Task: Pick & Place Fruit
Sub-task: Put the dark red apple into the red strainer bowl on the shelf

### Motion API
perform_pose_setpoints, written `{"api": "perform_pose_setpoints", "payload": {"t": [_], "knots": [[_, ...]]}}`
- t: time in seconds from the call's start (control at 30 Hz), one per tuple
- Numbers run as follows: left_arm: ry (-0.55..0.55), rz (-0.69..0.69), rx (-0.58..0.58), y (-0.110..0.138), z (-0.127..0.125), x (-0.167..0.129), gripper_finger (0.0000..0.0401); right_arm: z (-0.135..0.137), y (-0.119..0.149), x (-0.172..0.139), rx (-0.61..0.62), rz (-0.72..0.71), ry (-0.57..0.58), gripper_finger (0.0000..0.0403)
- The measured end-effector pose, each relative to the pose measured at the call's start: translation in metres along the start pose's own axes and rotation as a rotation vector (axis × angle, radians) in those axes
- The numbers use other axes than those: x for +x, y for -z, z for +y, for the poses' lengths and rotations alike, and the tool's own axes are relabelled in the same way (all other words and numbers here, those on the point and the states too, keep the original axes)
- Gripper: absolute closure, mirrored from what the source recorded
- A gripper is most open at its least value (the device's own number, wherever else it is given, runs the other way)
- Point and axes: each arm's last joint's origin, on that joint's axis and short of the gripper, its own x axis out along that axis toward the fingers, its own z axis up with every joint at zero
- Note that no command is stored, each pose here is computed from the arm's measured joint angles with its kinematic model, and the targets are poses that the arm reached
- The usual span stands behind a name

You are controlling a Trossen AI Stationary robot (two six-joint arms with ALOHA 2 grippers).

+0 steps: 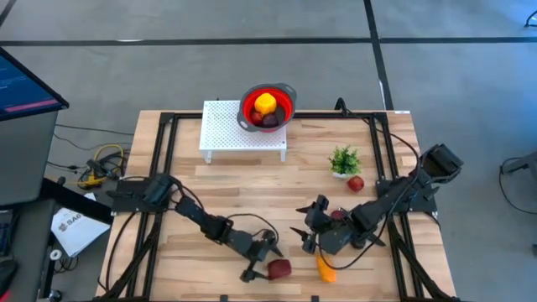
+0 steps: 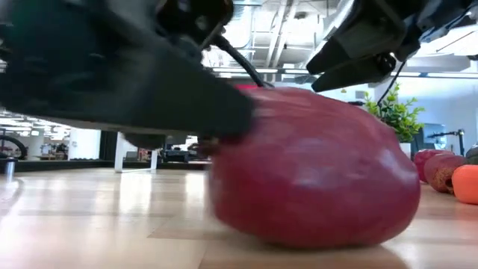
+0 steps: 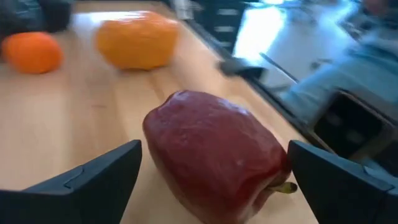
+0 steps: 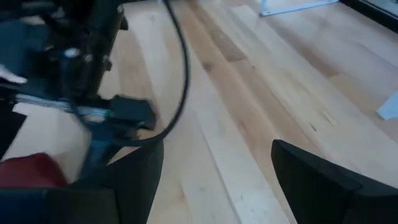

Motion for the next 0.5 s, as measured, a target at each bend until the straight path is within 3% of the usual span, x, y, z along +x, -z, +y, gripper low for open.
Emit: {"api": "perform_pose_setpoints", "payload": {"t": [0.27, 0.5], "knots": [[-0.257, -0.050, -0.196, 0.003, 0.002, 0.009, 0.0017, 0.004, 0.004, -0.005, -0.056, 0.008, -0.019, 0.0111], [-0.384, -0.082, -0.272, 0.004, 0.010, 0.007, 0.0039, 0.006, 0.007, -0.008, -0.086, 0.019, -0.025, 0.0111]]}}
